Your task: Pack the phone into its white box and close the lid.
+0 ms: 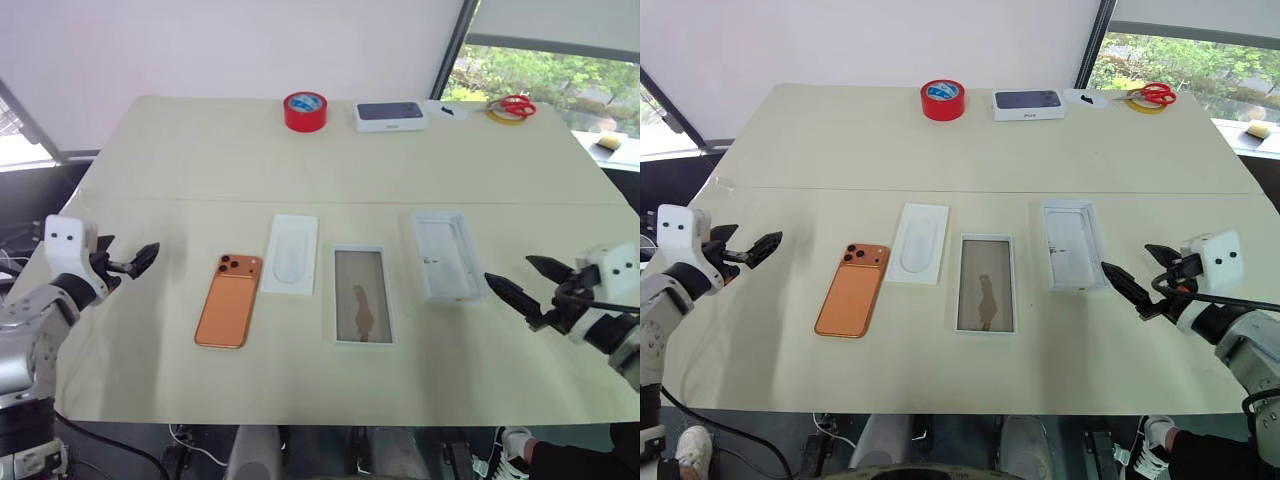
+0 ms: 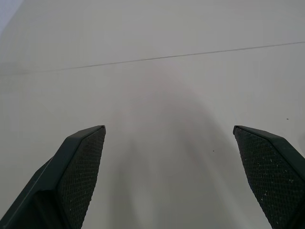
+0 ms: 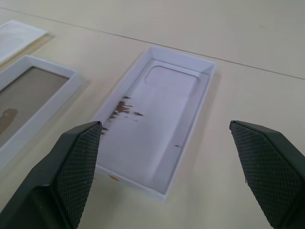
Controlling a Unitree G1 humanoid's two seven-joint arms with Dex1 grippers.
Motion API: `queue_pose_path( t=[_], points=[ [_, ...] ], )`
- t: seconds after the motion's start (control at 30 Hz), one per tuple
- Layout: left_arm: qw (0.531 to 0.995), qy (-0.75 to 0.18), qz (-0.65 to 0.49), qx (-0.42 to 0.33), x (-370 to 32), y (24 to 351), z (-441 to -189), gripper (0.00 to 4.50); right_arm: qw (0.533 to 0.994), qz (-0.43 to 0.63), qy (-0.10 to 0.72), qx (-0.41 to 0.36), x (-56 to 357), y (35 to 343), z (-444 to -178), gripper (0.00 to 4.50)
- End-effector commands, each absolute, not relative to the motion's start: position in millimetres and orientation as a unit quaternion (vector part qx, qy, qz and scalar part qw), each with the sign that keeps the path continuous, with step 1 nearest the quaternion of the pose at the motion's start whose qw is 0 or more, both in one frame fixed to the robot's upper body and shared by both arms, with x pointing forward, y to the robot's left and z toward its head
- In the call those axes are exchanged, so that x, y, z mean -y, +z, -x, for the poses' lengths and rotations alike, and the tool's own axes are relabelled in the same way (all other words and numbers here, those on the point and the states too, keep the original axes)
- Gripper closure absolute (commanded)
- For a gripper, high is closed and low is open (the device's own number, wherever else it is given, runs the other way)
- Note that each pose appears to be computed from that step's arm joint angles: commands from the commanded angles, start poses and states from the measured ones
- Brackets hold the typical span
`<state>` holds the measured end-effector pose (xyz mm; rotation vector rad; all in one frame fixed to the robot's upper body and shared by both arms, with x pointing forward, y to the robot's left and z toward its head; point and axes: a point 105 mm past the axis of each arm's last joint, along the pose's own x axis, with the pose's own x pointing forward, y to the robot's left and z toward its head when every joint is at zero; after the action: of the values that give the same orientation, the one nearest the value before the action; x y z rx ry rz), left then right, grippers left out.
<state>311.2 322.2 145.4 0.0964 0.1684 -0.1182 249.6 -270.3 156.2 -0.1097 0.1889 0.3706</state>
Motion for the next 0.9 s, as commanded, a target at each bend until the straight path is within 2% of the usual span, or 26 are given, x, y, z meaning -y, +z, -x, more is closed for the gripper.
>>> queue_pose_path(
  t=[0.03,0.2,0.33,0.43,0.63,0.77,0.9],
  points=[
    [0.995,-0.056,-0.062,-0.054,-323.1,163.9,-314.0,0.0,0.977,0.061,0.193,-0.07,264.3,166.5,-251.0,0.01],
    [0.995,-0.064,-0.061,-0.05,-316.5,165.7,-315.7,0.0,0.976,0.065,0.201,-0.06,259.5,170.5,-254.8,0.01],
    [0.993,-0.093,-0.05,-0.044,-296.3,168.3,-320.5,0.0,0.973,0.074,0.214,-0.053,252.4,175.0,-258.5,0.01],
    [0.989,-0.135,-0.04,-0.045,-268.7,166.7,-322.3,0.0,0.969,0.082,0.23,-0.046,244.3,179.3,-262.7,0.01],
    [0.964,-0.254,0.011,-0.079,-183.6,157.5,-328.2,0.0,0.956,0.122,0.266,-0.035,220.8,183.8,-270.9,0.01],
    [0.961,-0.241,0.054,-0.121,-151.2,160.0,-343.3,0.0,0.95,0.133,0.28,-0.027,206.5,186.1,-278.2,0.01],
    [0.958,-0.213,0.088,-0.173,-139.5,156.8,-352.2,0.0,0.948,0.14,0.283,-0.024,204.4,186.7,-280.5,0.01]
  ],
)
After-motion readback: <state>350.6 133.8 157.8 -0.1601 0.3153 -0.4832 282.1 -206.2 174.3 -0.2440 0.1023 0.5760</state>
